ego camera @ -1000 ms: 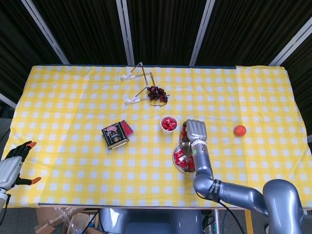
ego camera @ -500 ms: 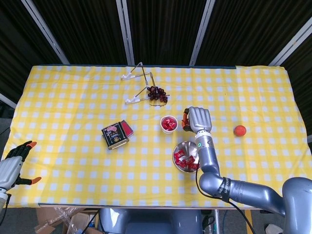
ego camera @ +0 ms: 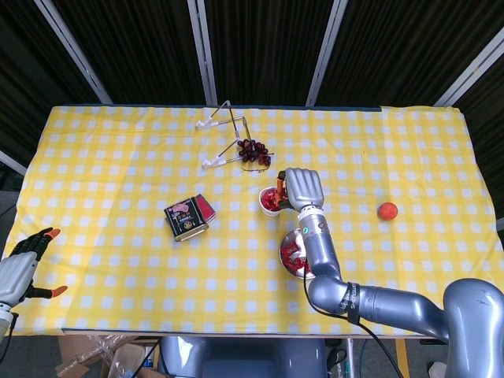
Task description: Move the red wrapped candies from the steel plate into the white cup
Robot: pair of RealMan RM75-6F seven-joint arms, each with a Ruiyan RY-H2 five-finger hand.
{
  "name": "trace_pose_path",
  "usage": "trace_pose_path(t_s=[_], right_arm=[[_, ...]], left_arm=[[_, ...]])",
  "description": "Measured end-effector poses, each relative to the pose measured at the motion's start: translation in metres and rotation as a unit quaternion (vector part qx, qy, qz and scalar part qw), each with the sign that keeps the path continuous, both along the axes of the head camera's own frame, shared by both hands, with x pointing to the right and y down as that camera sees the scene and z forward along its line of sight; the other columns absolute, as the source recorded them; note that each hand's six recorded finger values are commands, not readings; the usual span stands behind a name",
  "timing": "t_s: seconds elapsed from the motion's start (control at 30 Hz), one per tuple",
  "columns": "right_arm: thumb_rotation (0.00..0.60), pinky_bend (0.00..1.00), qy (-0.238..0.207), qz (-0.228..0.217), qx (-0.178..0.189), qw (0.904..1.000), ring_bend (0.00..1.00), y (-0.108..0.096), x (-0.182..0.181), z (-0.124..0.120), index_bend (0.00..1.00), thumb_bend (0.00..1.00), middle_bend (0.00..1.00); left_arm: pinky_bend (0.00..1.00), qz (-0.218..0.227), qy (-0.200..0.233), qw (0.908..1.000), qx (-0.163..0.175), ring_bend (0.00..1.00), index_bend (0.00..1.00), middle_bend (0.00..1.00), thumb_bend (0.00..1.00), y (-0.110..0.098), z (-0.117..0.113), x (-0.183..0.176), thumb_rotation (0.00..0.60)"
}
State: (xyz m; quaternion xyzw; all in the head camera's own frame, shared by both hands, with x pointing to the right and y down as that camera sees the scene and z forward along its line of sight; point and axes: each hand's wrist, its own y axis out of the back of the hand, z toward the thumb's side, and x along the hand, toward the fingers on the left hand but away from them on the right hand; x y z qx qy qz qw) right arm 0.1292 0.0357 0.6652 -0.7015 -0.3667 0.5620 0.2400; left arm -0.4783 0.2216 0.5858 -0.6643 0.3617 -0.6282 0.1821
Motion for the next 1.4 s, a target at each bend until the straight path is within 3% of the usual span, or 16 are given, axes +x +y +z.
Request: trace_pose_path(t_s=[0.27,0.5,0.7,1.1,1.4], right_arm=[[0.600,0.95,0.001,-0.003,-0.017,0.9998,0.96,0.006,-0.008,0.018,0.67,0.48,0.81],[0.600,0.95,0.002,-0.006,-0.027,0.9996,0.96,0.012,-0.011,0.027,0.47,0.47,0.81],[0.600,0.95,-0.008,-0.005,-0.015,0.9998,0.96,0.008,-0.014,0.019,0.41,0.42,0.81],[0.600,0.93,-0.010,-0.012,0.000,0.9999,0.96,0.011,-0.003,-0.006,0.41,0.42,0.81],[0.600,0.93,0.017,-0.039,-0.023,0.9988,0.96,0.044,0.027,-0.024,0.41,0.39,0.81]], left_arm=[[0.00,-0.002,0.002,1.0000,-0.007,0.00,0.00,0.00,0.09,0.000,0.001,0.000,0.600],[0.00,-0.003,0.002,1.0000,-0.008,0.00,0.00,0.00,0.09,0.001,0.001,-0.001,0.600],[0.00,-0.004,0.002,1.0000,-0.008,0.00,0.00,0.00,0.09,0.001,0.001,-0.001,0.600],[0.00,-0.006,0.003,0.9999,-0.008,0.00,0.00,0.00,0.09,0.001,0.000,-0.001,0.600],[0.00,-0.003,0.002,1.0000,-0.004,0.00,0.00,0.00,0.09,0.001,-0.001,0.000,0.600]])
